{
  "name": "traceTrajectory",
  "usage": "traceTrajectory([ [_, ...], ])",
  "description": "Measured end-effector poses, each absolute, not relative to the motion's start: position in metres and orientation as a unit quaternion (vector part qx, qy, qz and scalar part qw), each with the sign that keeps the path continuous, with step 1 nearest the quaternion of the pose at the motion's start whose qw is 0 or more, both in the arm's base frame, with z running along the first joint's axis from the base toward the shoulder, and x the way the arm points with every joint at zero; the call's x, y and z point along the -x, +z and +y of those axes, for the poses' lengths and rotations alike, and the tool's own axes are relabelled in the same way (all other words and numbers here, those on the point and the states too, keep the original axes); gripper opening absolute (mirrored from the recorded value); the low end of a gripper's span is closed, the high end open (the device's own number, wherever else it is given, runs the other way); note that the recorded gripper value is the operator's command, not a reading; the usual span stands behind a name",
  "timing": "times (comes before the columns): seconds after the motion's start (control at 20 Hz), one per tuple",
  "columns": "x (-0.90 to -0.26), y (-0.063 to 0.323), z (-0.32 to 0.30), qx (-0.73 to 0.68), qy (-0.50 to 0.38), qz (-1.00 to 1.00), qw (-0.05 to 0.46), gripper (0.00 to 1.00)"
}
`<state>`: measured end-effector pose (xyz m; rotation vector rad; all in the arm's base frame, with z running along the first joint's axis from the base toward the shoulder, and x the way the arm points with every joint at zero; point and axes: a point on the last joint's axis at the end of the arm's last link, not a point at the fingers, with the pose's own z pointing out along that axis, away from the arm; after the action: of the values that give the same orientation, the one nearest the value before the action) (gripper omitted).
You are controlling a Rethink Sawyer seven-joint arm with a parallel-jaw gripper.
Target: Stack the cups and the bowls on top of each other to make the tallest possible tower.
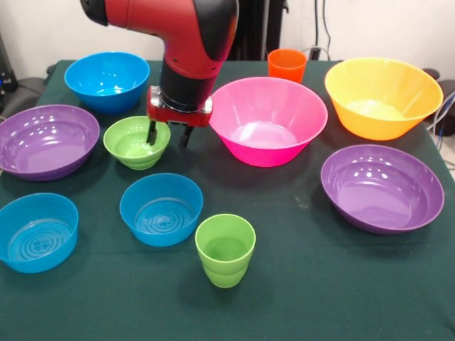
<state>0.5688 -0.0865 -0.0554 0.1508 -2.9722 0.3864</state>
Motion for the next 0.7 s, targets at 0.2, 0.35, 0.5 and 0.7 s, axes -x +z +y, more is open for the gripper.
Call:
traceTrajectory([
  [0.2,-0.568,-0.055,-0.079,-0.056,0.129,-0.987,0.074,1.00],
  [0.35,-0.567,-0.055,-0.071,-0.062,0.129,-0.986,0.081,1.00],
  [0.5,-0.567,-0.055,-0.062,-0.069,0.131,-0.985,0.087,1.00],
  [0.7,-0.568,-0.055,-0.057,-0.074,0.132,-0.985,0.086,1.00],
])
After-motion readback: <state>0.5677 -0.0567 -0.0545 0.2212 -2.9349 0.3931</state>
